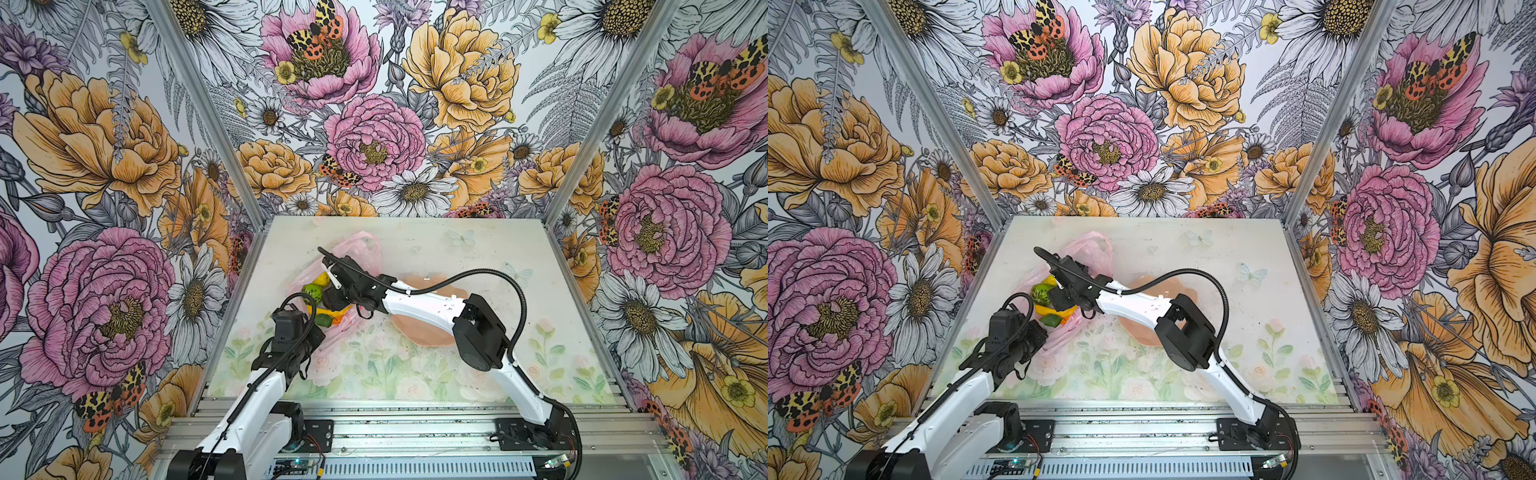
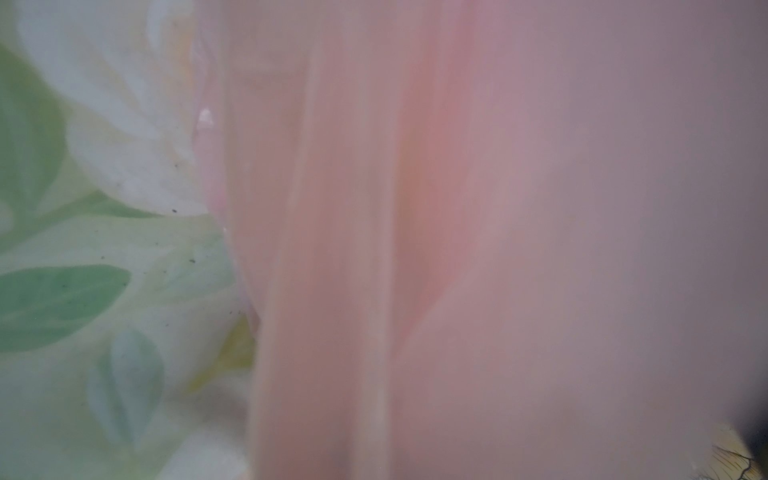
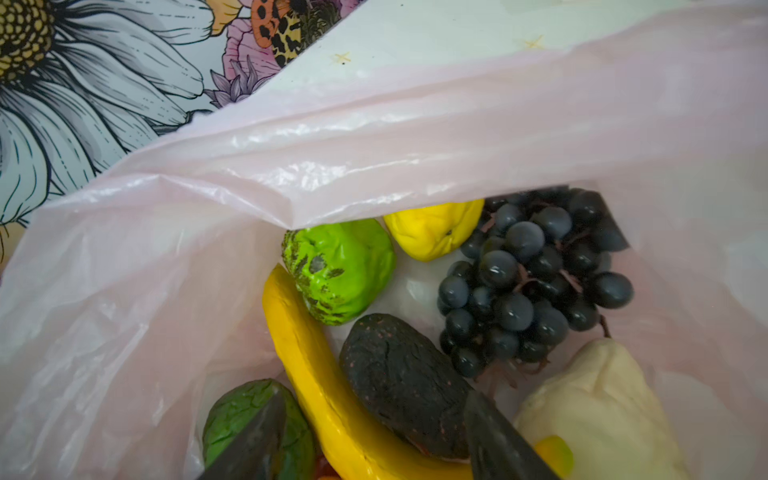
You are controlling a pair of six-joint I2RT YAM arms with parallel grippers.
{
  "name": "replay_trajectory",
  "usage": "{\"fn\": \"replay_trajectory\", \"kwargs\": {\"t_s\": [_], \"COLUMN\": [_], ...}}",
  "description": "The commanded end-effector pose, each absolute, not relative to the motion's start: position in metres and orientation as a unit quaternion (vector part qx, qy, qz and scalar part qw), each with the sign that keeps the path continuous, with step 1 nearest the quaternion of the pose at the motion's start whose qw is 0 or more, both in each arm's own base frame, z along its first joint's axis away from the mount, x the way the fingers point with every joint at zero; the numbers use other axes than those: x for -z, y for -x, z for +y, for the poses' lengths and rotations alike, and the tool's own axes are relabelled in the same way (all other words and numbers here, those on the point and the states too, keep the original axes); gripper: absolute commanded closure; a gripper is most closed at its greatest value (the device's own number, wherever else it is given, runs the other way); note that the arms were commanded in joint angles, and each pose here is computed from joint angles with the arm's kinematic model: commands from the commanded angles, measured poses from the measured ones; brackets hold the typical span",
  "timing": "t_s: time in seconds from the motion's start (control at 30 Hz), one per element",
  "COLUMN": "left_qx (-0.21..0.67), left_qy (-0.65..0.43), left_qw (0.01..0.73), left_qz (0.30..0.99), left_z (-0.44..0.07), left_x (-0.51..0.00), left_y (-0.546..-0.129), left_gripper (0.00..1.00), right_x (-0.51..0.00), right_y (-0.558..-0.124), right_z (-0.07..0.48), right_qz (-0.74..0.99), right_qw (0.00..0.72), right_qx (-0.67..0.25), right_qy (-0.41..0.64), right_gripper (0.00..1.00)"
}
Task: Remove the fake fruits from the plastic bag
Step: 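Lower the right gripper into the bag and grasp the dark avocado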
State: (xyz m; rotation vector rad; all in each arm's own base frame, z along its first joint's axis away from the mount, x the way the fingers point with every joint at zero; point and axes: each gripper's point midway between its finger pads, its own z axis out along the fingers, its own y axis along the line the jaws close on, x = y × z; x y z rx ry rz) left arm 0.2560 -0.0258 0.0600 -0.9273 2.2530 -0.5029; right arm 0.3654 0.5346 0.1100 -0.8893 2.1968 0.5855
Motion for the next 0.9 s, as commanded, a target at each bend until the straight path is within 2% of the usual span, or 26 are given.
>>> {"fn": "replay_trajectory", "kwargs": {"t_s": [0.0, 0.17, 0.37, 0.47, 0.7, 0.87], "left_qx": [0.177, 0.177, 0.176, 0.175, 0.174, 0.173], "left_qy": [0.369, 0.372, 0.373, 0.375, 0.375, 0.376], "left_qw": [0.321, 0.323, 0.323, 0.323, 0.325, 0.325], "left_qz": [0.854, 0.852, 0.852, 0.851, 0.851, 0.85], "left_z": [-0.017, -0.015, -0.015, -0.014, -0.013, -0.013], "left_x": [-0.055, -0.056, -0.055, -0.055, -0.055, -0.055], "left_y": [-0.248, -0.246, -0.245, -0.245, -0.245, -0.245], "left_gripper": [1.0, 1.0, 1.0, 1.0, 1.0, 1.0], "right_x": [-0.098, -0.082, -0.06, -0.05, -0.03, -0.034], "right_y": [-0.364, -0.374, -0.378, -0.38, -0.383, -0.381], "right_z": [0.546, 0.547, 0.548, 0.545, 0.54, 0.543], "right_qz": [0.816, 0.81, 0.813, 0.819, 0.83, 0.829], "right_qw": [0.346, 0.347, 0.325, 0.32, 0.302, 0.299], "right_qx": [-0.22, -0.205, -0.209, -0.197, -0.176, -0.186], "right_qy": [0.407, 0.425, 0.435, 0.434, 0.435, 0.435], "right_gripper": [0.29, 0.27, 0.35, 0.35, 0.27, 0.35]}}
